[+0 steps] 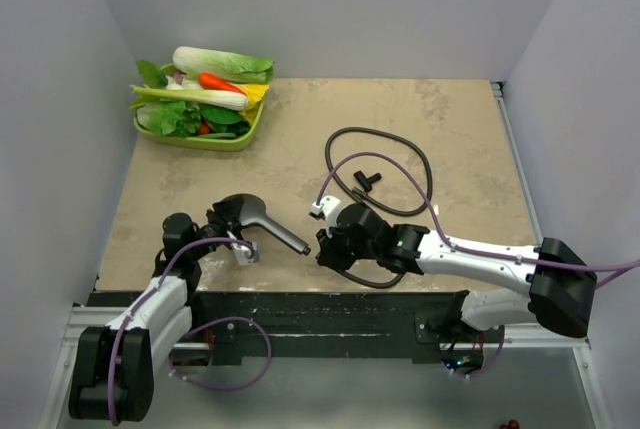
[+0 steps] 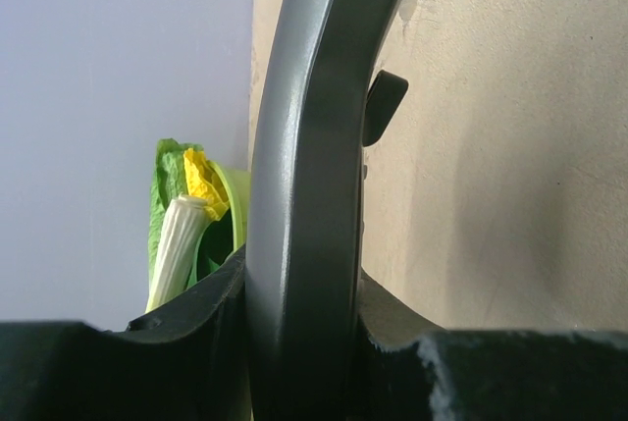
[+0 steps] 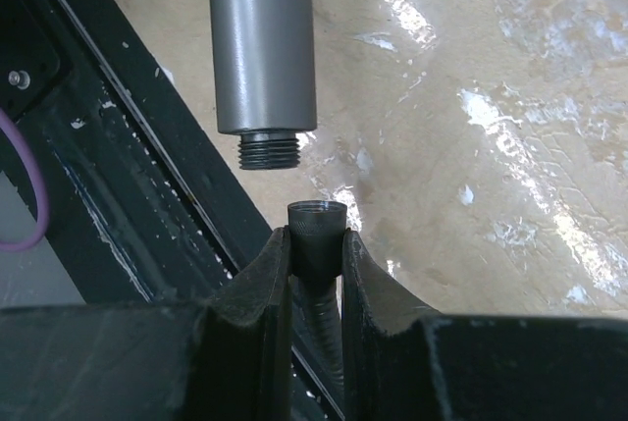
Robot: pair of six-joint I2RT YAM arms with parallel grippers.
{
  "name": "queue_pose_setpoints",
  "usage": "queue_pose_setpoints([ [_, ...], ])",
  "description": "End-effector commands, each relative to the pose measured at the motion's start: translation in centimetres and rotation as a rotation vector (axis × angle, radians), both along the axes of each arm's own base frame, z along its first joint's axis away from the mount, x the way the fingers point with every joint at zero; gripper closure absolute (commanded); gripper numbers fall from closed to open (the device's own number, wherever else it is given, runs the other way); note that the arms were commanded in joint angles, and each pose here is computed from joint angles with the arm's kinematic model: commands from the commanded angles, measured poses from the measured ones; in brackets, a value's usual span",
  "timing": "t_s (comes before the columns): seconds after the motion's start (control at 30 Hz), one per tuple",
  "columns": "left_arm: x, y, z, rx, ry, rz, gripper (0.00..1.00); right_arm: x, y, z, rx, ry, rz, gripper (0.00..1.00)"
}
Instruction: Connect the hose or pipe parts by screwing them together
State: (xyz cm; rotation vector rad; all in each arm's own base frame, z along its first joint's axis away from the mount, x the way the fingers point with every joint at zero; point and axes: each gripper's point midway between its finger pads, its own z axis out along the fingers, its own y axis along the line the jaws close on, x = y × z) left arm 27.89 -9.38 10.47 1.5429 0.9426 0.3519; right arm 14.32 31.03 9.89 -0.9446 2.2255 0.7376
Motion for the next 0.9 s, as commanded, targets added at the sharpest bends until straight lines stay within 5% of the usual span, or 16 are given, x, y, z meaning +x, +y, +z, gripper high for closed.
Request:
queue_pose_setpoints([
  [0.0,0.0,-0.5,1.8,-0.013,-0.093,-0.037,1.0,0.7,2.1,2.8,0.06,-0.069,0.045,1.0],
  [0.87,-0.4,-0.6,1.0,-0.003,-0.084,-0.046,1.0,1.4,4.0,4.4,0.077,-0.108,0.064,1.0],
])
